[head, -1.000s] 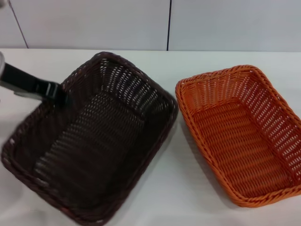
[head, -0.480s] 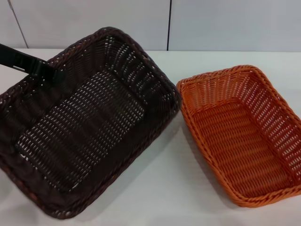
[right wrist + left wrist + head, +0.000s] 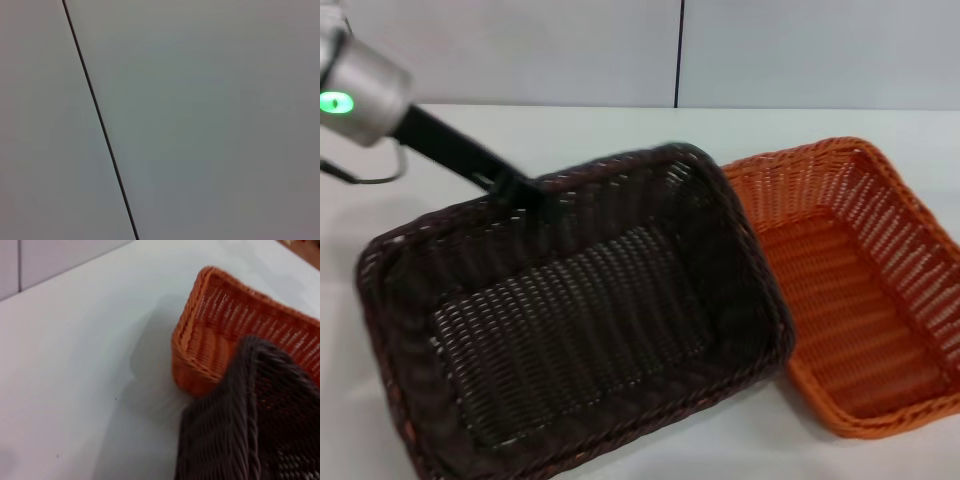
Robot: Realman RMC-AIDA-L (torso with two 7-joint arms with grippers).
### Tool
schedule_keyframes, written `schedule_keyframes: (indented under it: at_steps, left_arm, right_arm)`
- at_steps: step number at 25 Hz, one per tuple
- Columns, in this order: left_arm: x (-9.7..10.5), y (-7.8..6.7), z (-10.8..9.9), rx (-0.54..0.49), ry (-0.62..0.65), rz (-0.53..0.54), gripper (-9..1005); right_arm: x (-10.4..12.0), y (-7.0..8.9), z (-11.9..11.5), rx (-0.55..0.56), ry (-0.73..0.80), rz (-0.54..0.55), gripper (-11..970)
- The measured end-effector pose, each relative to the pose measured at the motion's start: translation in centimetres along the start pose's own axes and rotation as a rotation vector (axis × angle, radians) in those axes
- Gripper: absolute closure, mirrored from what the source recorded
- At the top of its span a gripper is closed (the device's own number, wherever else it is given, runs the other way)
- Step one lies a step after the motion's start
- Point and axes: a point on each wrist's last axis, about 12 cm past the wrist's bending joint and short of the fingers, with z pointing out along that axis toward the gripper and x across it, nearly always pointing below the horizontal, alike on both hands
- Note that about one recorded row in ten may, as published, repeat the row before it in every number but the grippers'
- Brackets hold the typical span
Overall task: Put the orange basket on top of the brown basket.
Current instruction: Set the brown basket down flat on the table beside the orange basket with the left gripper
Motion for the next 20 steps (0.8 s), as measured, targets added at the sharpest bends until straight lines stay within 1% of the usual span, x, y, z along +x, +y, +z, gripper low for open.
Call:
schedule_keyframes:
  at_steps: [1, 2, 5, 8, 9, 10, 11, 12, 15, 19, 20]
  left_arm:
    - [0.0, 0.0, 0.0, 0.000, 0.000, 0.000, 797]
    - [-0.7, 0.1, 1.2, -0.015, 0.010, -0.001, 797]
    - [-2.0, 0.2, 3.2, -0.047, 0.017, -0.012, 797]
    - [-2.2, 0.2, 3.4, -0.051, 0.016, -0.013, 797]
    - [-3.6, -0.3, 4.8, -0.061, -0.008, -0.005, 797]
    - [-4.3, -0.7, 5.3, -0.062, -0.013, 0.006, 797]
    - [-4.3, -0.7, 5.3, -0.062, -0.013, 0.006, 797]
    - [-4.8, -1.0, 5.9, -0.070, 0.001, 0.018, 797]
    - [-4.8, -1.0, 6.1, -0.084, 0.021, 0.010, 797]
    - [-4.4, -0.7, 5.8, -0.095, 0.019, -0.014, 798]
    - [-4.3, -0.7, 5.7, -0.098, 0.012, -0.017, 798]
  right_arm:
    - [0.0, 0.0, 0.0, 0.000, 0.000, 0.000, 274]
    - [0.1, -0.1, -0.1, 0.002, 0.003, 0.000, 275]
    - [0.3, -0.1, -0.4, 0.006, 0.010, 0.003, 277]
    - [0.5, -0.1, -0.5, 0.007, 0.013, 0.006, 279]
    - [0.5, 0.0, -0.5, 0.007, 0.015, 0.007, 279]
    - [0.6, 0.0, -0.6, 0.007, 0.017, 0.009, 280]
    - [0.6, 0.0, -0.6, 0.007, 0.017, 0.009, 281]
    - [0.7, 0.0, -0.6, 0.008, 0.020, 0.009, 281]
    - [0.9, -0.2, -0.6, 0.021, 0.042, 0.006, 283]
    - [0.9, -0.2, -0.5, 0.016, 0.057, -0.005, 286]
    - [0.8, -0.1, -0.3, -0.008, 0.063, -0.025, 287]
